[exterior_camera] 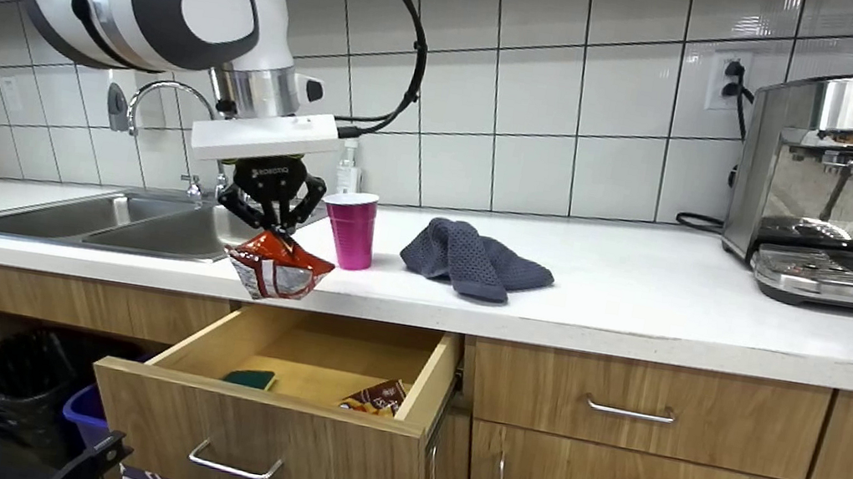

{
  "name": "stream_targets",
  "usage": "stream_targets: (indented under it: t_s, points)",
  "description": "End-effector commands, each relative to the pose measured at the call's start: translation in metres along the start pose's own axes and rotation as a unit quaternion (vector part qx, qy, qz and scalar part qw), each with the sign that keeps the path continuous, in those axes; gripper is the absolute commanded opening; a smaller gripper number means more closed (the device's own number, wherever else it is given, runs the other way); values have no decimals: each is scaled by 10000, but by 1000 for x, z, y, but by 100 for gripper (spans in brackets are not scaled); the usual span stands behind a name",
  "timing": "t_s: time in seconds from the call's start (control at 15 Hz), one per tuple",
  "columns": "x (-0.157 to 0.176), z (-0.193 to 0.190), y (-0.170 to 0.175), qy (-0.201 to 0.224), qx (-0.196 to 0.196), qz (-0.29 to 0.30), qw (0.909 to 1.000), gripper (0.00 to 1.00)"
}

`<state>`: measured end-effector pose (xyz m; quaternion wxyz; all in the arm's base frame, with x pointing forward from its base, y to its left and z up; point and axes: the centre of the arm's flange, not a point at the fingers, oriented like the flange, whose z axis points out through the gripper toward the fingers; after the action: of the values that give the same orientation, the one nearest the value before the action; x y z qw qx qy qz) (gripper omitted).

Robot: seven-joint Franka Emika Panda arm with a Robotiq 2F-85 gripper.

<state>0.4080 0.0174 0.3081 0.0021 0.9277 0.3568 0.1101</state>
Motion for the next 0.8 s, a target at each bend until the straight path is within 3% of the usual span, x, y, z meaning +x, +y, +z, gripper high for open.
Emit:
stream_targets:
  t_s: [0.0,0.73]
  points:
    - [-21,-3,-8,-7,-69,49,10000,0]
    - [-35,14,-6,-241,-143,47,9996,0]
